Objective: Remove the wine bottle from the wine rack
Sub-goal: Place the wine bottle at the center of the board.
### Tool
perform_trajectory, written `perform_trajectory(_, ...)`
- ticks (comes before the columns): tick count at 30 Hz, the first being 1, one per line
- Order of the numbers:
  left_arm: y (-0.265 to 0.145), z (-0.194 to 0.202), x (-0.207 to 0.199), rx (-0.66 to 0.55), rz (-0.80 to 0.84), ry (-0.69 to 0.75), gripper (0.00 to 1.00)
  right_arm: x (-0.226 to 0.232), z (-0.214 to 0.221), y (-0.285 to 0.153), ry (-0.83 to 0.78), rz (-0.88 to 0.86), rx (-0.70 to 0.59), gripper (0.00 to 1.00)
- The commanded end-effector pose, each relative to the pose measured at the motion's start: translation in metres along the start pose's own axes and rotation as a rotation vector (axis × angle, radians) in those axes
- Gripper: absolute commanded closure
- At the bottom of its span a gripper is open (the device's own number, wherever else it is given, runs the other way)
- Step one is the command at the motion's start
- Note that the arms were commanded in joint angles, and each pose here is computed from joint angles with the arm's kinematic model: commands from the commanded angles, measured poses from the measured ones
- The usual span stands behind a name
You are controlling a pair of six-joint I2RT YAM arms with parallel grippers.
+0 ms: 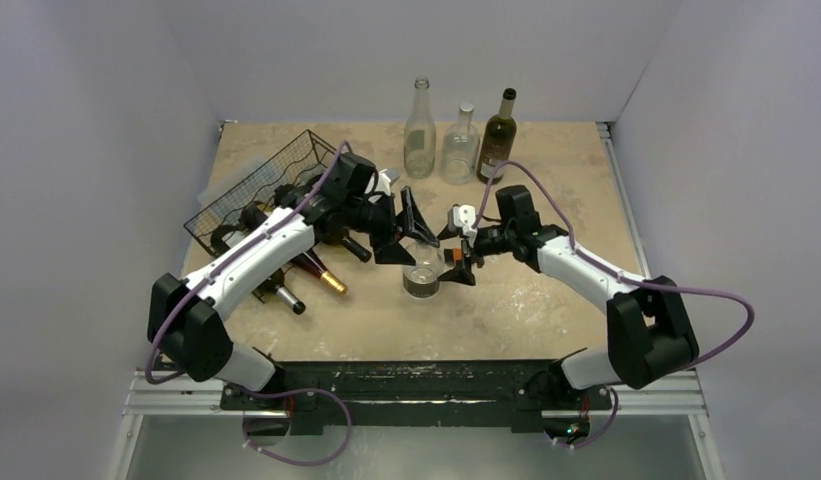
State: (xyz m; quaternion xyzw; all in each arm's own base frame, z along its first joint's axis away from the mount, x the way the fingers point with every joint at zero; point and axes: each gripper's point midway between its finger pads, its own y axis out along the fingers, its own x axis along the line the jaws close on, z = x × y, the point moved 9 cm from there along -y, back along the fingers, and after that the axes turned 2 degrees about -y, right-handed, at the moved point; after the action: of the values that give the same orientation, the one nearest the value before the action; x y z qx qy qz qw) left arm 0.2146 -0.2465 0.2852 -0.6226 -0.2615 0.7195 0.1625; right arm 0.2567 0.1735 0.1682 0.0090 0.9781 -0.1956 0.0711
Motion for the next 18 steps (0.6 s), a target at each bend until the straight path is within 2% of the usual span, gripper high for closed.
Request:
perform_trajectory(1, -0.038, 0.016, -0.020, -0.050, 0.106, 0.225, 0.27, -0.008, -0.030, -0.018, -0.047, 0.024, -0.081, 0.01)
perform_trajectory(6, -0.065, 0.032, -0.011, -0.128, 0.141, 0.460, 0.28, -0.003, -0.052, -0.026, -0.087, -0.004, -0.138, 0.01)
perform_trajectory(10, -0.094, 0.034, 0.006, -0.278, 0.119, 0.697, 0.28, -0.005, -0.064, -0.028, -0.089, -0.029, -0.148, 0.01)
perform_trajectory(13, -0.115, 0.024, 0.027, -0.443, 0.000, 0.847, 0.25, -0.007, -0.073, -0.026, -0.105, -0.024, -0.139, 0.01)
perform_trajectory(15, -0.125, 0.013, 0.047, -0.578, -0.140, 0.929, 0.19, -0.007, -0.079, -0.023, -0.117, -0.025, -0.132, 0.01)
perform_trajectory(17, -0.127, 0.000, 0.067, -0.699, -0.290, 0.947, 0.10, -0.008, -0.084, -0.020, -0.121, -0.031, -0.126, 0.01)
perform_trajectory(18, -0.127, -0.002, 0.071, -0.740, -0.306, 0.939, 0.07, -0.009, -0.086, -0.019, -0.123, -0.036, -0.122, 0.01)
